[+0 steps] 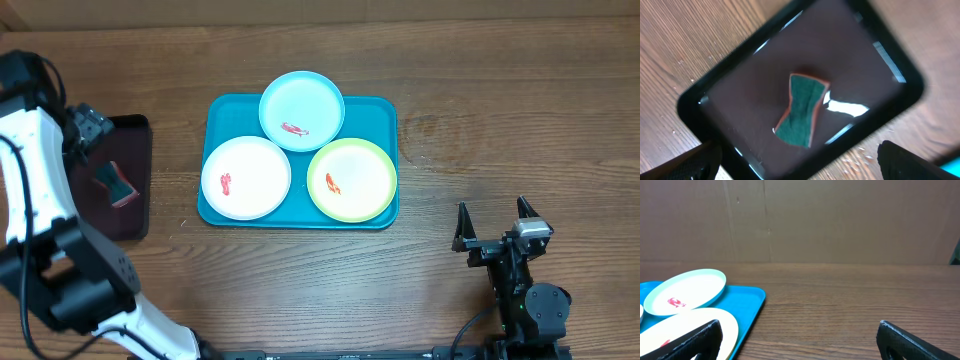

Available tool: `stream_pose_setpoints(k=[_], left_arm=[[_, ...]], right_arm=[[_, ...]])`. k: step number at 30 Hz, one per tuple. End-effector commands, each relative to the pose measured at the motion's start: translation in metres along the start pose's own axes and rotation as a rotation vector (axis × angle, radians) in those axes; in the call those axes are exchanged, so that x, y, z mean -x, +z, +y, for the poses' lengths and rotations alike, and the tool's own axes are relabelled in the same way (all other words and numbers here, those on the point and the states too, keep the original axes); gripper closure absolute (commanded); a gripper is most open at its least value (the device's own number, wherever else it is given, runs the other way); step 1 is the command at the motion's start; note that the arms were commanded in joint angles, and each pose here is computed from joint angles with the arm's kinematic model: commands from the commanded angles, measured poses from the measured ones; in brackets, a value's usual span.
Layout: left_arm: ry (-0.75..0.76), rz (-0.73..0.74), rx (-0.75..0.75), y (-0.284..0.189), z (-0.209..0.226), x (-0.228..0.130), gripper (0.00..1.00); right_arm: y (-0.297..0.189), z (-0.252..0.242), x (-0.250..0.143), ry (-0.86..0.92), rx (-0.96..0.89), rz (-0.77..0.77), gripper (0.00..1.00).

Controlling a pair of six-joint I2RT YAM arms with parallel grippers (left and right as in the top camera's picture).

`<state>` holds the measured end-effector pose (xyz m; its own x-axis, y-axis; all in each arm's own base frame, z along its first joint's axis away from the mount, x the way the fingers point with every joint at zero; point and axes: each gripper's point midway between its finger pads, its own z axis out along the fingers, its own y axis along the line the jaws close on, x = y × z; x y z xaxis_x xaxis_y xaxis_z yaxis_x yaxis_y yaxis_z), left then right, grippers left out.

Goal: Clean dirty plates on tray and stack at the side
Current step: 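Move the left gripper to the black tray and grasp the green sponge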

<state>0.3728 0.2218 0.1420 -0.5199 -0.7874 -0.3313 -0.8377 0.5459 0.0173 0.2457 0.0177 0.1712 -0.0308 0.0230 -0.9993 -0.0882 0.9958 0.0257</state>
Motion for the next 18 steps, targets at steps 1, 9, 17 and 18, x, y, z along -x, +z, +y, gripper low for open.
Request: stream_pose_setpoints(k=[1,9,17,18], left_arm=[[-0.007,0.041,0.058,0.031,0.002,0.000,0.00],[0.056,0.181,0.117,0.102,0.003,-0.025,0.05],[0.110,0.246,0.124,0.143,0.003,-0.038,0.21],[0.111,0.243,0.124,0.144,0.003,-0.038,0.28]], right_arm=[[0.000,-0.002,-0.001,-0.004,-0.007,-0.006,0.00],[0.000,-0.002,-0.001,-0.004,-0.007,-0.007,0.00],[0.000,-0.002,-0.001,-0.004,-0.007,-0.006,0.00],[0.000,-0.002,-0.001,-0.004,-0.007,-0.006,0.00]])
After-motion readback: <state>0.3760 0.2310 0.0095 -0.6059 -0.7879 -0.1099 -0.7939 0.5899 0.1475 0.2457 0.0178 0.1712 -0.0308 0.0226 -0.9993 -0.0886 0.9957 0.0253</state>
